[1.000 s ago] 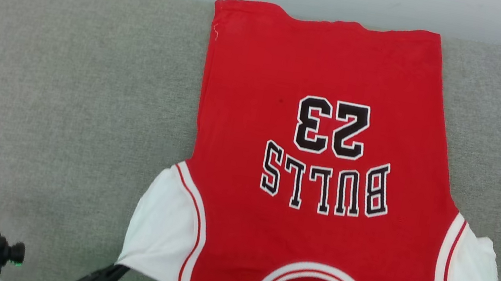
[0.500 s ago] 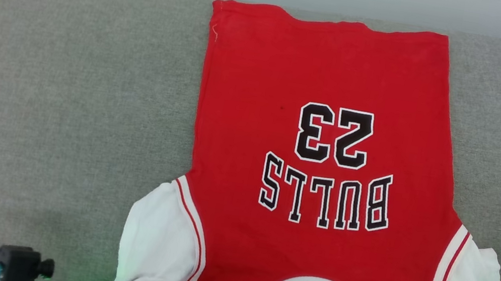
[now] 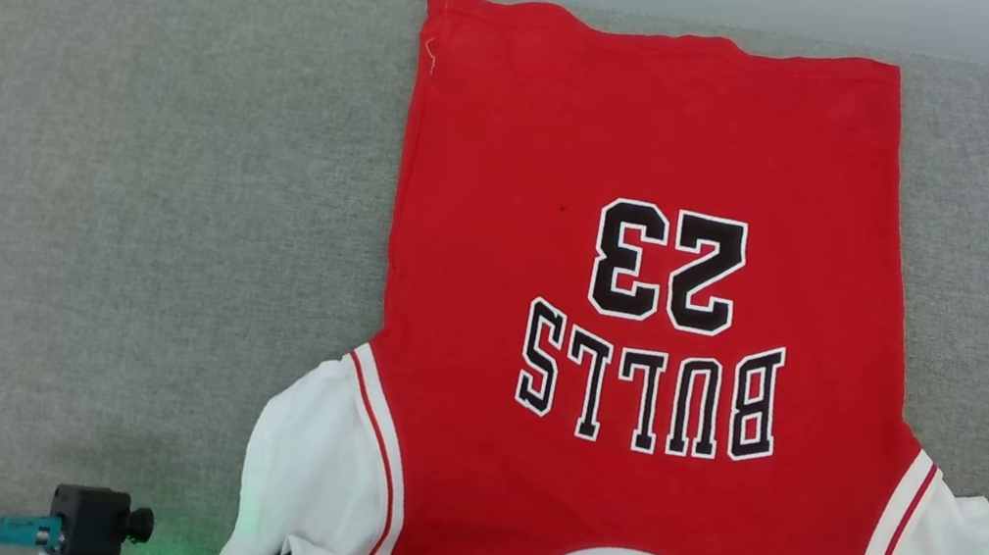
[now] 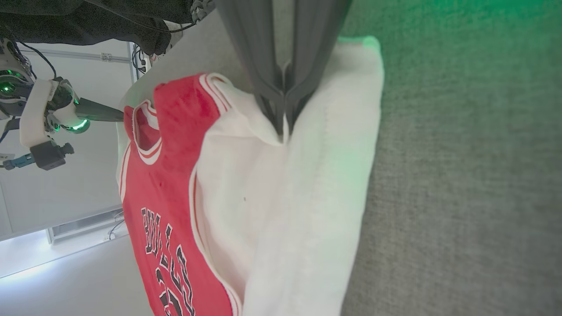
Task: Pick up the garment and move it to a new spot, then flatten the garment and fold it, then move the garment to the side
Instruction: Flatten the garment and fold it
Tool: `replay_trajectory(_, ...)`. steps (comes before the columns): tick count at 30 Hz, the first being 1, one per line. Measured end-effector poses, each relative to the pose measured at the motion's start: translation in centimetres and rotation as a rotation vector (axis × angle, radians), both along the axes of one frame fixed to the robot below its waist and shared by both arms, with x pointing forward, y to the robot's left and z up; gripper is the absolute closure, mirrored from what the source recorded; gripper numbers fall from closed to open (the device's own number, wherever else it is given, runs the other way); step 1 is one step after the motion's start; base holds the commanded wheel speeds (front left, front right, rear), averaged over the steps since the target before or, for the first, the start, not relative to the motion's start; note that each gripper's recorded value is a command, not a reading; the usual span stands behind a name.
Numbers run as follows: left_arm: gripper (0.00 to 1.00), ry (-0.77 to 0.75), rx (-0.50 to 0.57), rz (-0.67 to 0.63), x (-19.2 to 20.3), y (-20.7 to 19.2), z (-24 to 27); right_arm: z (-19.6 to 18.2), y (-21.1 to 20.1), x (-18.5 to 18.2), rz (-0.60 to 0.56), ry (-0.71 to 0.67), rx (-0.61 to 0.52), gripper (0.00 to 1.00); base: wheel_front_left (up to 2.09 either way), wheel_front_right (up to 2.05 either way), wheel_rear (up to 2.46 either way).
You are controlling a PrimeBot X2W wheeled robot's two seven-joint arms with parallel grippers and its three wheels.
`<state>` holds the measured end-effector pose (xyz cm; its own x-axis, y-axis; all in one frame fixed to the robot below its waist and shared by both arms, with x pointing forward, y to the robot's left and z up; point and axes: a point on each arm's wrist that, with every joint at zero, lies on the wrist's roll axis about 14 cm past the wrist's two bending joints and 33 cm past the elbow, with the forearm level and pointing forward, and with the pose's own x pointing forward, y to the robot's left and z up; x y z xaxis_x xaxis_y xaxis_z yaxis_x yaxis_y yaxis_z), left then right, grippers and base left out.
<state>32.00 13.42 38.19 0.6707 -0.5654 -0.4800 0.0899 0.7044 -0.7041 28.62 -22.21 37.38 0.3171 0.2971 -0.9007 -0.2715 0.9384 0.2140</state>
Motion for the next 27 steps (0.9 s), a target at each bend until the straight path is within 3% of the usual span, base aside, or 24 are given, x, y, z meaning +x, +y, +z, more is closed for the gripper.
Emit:
replay_trajectory(3,1.00,0.003,0.001,0.003,0.1,0.0,-0.2,-0.1,0.0,0.4,0.005,-0.019,0.000,1.00,0.00,0.00,0.00)
replay_trajectory(4,1.00,0.001,-0.001,0.003,0.2,-0.1,-0.2,-0.1,0.1,0.6,0.004,-0.031,0.004,0.91,0.00,0.00,0.00)
replay_trajectory(5,1.00,-0.003,-0.006,0.005,0.3,-0.2,-0.1,0.1,0.1,0.9,0.006,-0.047,0.006,0.52,0.00,0.00,0.00)
replay_trajectory(6,1.00,-0.006,-0.011,0.008,0.4,-0.3,0.0,0.4,0.2,1.2,0.008,-0.070,0.009,0.05,0.00,0.00,0.00)
replay_trajectory(7,1.00,-0.011,-0.016,0.008,0.5,-0.4,0.1,0.8,0.3,1.8,0.007,-0.098,0.015,0.00,0.00,0.00,0.00)
replay_trajectory(18,1.00,-0.064,-0.047,-0.022,0.6,-1.6,1.6,10.3,0.0,6.5,0.000,-0.321,0.129,0.00,0.00,0.00,0.00)
replay_trajectory(27,1.00,-0.123,-0.075,-0.042,2.5,-2.8,2.7,17.0,-3.6,18.8,-0.066,-0.622,0.002,0.00,0.00,0.00,0.00)
